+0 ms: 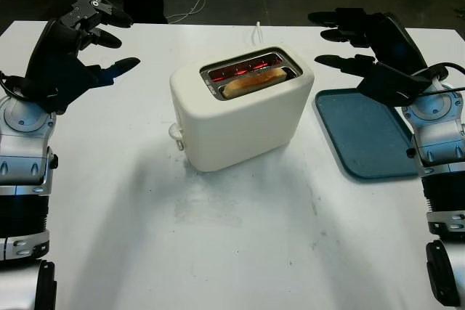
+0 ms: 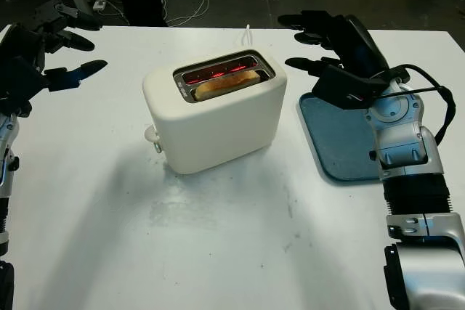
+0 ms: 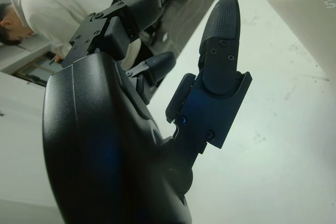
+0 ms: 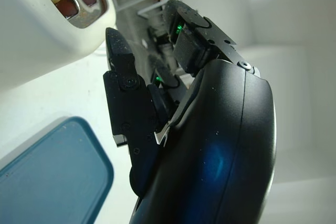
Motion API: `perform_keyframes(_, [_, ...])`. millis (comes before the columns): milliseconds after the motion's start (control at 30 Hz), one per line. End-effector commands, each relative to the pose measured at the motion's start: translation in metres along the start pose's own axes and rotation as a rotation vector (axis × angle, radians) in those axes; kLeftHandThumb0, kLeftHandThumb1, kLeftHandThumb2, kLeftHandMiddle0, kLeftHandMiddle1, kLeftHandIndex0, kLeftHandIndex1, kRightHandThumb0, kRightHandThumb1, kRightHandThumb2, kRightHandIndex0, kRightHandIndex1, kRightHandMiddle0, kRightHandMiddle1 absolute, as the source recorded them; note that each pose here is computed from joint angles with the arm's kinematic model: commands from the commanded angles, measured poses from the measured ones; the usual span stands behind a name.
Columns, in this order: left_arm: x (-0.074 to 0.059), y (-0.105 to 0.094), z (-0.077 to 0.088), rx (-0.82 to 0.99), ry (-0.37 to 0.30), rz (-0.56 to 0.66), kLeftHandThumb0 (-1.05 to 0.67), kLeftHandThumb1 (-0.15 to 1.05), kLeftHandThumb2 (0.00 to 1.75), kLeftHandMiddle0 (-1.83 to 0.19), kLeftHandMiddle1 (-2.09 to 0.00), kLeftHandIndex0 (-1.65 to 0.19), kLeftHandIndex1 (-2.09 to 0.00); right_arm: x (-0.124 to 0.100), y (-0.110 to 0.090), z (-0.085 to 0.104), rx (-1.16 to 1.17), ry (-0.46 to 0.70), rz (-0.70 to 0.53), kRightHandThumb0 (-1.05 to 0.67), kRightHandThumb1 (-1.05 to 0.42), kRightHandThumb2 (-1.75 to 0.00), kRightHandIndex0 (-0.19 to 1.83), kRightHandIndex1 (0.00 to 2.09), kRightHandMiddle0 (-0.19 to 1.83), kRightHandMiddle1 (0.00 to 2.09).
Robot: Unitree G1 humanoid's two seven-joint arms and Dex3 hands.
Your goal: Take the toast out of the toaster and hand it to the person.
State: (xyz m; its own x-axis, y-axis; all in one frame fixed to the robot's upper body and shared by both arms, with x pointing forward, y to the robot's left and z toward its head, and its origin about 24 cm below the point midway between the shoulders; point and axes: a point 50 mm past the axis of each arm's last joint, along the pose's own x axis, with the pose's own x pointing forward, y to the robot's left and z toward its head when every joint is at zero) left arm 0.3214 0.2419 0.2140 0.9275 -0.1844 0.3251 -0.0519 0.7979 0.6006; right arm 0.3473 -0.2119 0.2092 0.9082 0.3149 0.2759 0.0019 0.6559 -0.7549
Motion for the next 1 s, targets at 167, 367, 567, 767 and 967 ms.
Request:
perform_keyframes(167, [-0.0001,0.0001,0.0014,0.01,-0.006,-0.005,-0.54,0.67,0.44,-0.2,-1.23,-0.24,-1.04,0.0004,-0.0016,0.0009,0.002,-0.006,-0.005,-0.25,-0.92,-0.05,0.71,0.02,0.65,0.0])
perform_keyframes(367, [-0.0006,-0.0006,0.0011,-0.009,-0.003,-0.002,-0.53,0.66,0.45,-0.19,-1.23,-0.23,-1.04,0.0003,-0.0013,0.0008,-0.005,-0.01,-0.007,-0.23,-0.92,-0.03,0.73,0.03,0.66,0.01])
perform_keyframes(567, [-0.0012,-0.0007,-0.0002,-0.017,0.002,0.002,-0.52,0.65,0.45,-0.19,-1.23,-0.23,-1.04,-0.0002,-0.0006,0.0004,0.006,-0.01,-0.012,-0.25,-0.92,-0.04,0.73,0.03,0.66,0.01])
perform_keyframes(767, [-0.0013,-0.0005,0.0001,-0.007,0.0,0.0,-0.54,0.66,0.45,-0.19,-1.23,-0.23,-1.04,-0.0004,-0.0009,0.0004,0.015,-0.01,-0.006,-0.25,-0.92,-0.04,0.72,0.02,0.65,0.0])
perform_keyframes(967, [-0.001,-0.0011,0.0005,0.005,-0.003,0.002,-0.55,0.66,0.45,-0.2,-1.23,-0.23,-1.04,-0.0007,-0.0015,-0.0013,0.003,-0.012,-0.005,-0.26,-0.92,-0.04,0.74,0.03,0.66,0.01])
